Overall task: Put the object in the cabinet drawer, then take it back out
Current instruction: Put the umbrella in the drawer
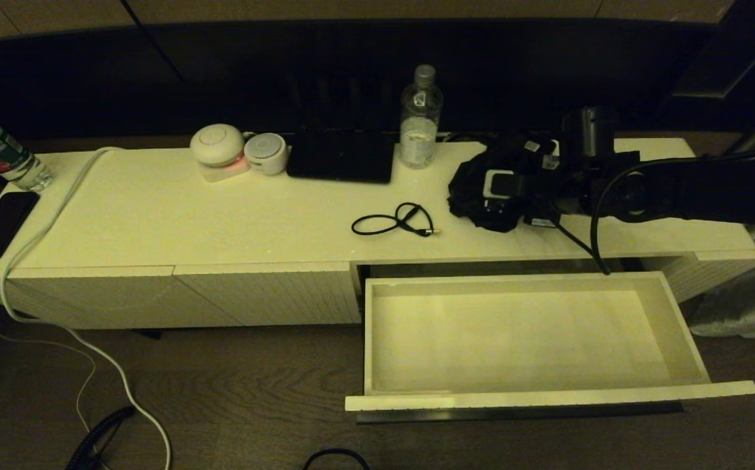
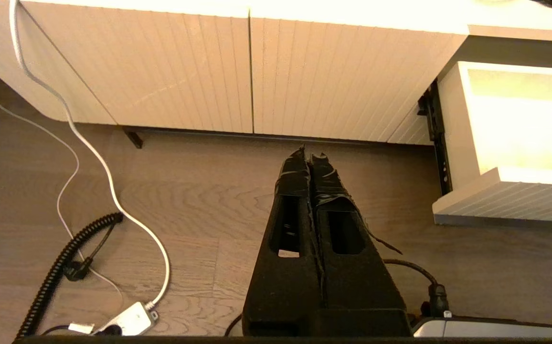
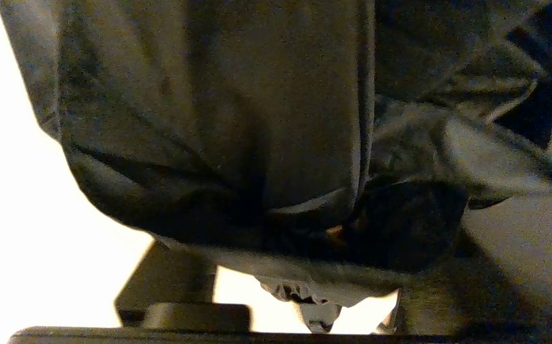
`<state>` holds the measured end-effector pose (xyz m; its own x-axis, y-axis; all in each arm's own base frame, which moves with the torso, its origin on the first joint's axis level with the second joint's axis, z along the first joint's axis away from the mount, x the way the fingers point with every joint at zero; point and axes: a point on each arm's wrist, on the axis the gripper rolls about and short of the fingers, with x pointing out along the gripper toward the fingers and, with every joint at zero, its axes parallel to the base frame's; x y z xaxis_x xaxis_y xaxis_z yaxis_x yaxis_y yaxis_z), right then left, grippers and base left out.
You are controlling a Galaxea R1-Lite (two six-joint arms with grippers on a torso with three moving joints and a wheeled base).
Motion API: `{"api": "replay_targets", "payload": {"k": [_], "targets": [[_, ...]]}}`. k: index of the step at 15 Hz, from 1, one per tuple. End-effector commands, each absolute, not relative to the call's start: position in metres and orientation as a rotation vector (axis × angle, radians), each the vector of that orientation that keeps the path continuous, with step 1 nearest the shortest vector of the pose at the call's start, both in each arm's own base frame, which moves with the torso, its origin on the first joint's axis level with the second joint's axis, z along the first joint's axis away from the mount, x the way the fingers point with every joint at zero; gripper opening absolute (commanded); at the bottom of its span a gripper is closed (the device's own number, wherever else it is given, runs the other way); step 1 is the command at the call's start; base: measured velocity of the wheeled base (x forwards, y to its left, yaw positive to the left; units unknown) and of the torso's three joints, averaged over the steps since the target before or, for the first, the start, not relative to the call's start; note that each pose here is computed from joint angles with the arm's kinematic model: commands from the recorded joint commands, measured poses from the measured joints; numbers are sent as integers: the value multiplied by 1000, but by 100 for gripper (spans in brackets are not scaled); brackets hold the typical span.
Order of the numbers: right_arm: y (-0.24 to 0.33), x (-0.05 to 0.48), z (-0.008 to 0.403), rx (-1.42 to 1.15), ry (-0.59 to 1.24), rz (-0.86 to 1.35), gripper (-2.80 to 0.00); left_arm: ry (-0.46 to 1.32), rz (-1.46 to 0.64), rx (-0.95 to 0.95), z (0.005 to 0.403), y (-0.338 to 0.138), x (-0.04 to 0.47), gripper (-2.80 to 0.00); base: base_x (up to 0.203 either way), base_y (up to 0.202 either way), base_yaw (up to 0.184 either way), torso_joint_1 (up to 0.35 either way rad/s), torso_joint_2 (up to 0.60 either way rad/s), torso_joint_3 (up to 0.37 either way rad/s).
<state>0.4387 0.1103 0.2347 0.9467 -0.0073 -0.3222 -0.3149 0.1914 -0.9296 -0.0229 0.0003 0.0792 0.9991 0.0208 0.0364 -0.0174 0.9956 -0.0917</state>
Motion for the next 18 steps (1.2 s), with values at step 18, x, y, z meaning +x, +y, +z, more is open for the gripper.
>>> {"api": "replay_targets", "payload": {"k": [18], "targets": [[92, 295, 274, -1291, 386, 283, -280, -39, 20, -92, 79, 0, -23, -280, 0, 0, 0, 0, 0, 0]]}}
